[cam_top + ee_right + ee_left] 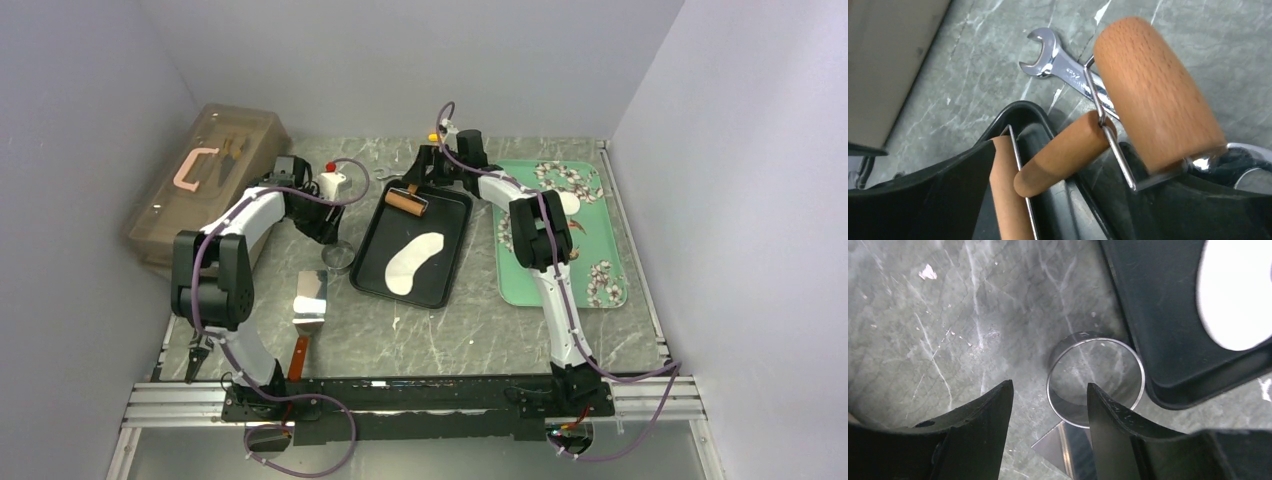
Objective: Roll out the dumpling wrappers from the dough
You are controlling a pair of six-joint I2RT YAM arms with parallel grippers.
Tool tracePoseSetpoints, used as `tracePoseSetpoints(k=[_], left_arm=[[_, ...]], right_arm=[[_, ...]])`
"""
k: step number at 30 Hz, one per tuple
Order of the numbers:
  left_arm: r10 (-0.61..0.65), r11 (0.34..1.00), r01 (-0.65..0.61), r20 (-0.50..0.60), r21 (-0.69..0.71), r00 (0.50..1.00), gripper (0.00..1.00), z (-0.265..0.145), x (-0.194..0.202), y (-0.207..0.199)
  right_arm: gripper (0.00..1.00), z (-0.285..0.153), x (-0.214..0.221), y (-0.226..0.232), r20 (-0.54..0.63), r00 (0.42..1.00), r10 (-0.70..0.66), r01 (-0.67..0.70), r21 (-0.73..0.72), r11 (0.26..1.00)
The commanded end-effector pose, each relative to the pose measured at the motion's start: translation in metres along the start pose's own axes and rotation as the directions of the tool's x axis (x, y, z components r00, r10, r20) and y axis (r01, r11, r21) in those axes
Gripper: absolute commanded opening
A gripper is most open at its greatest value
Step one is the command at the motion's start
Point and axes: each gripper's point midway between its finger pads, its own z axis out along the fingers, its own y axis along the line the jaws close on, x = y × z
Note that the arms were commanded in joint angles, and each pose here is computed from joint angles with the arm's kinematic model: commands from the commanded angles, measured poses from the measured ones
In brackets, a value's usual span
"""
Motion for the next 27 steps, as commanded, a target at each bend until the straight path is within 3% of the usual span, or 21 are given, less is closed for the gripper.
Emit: tracePoseSetpoints(k=[1, 10, 12, 14, 18, 23, 27], left_arm=[[0.004, 0.998, -0.005, -0.022, -0.066, 1.000, 0.60, 0.014, -0.001, 0.021], [0.004, 0.998, -0.009, -0.086, -0.061, 0.996, 0.57, 0.031, 0.014, 0.024], [0.009, 0.998, -0.016, -0.102, -0.068, 0.995, 0.53, 0.035, 0.018, 0.025], [0.010, 0.997, -0.017, -0.097, -0.069, 0.995, 0.39, 0.037, 0.015, 0.026], [0.023, 0.999, -0.026, -0.063, -0.042, 0.998, 0.01, 0.034, 0.004, 0.021], [0.061, 0.995, -0.059, 0.024, -0.082, 0.998, 0.00, 0.002, -0.027, 0.018], [0.208, 0.978, -0.208, 0.100, -0.015, 0.973, 0.00, -0.018, -0.064, -0.031]], right_arm=[[0.99, -0.011, -0.042, -0.022, 0.111, 0.993, -0.035, 0.023, 0.110, 0.994], [1.00, -0.034, -0.084, -0.024, 0.176, 0.976, -0.131, 0.093, 0.205, 0.974], [0.99, -0.043, -0.090, -0.018, 0.189, 0.970, -0.154, 0.111, 0.218, 0.970], [1.00, -0.057, -0.095, -0.009, 0.204, 0.962, -0.182, 0.131, 0.238, 0.962], [1.00, -0.092, -0.100, 0.005, 0.203, 0.951, -0.235, 0.166, 0.309, 0.936], [1.00, -0.142, -0.107, 0.038, 0.213, 0.927, -0.309, 0.217, 0.367, 0.904], [1.00, -0.177, -0.112, 0.066, 0.238, 0.898, -0.370, 0.269, 0.368, 0.890]])
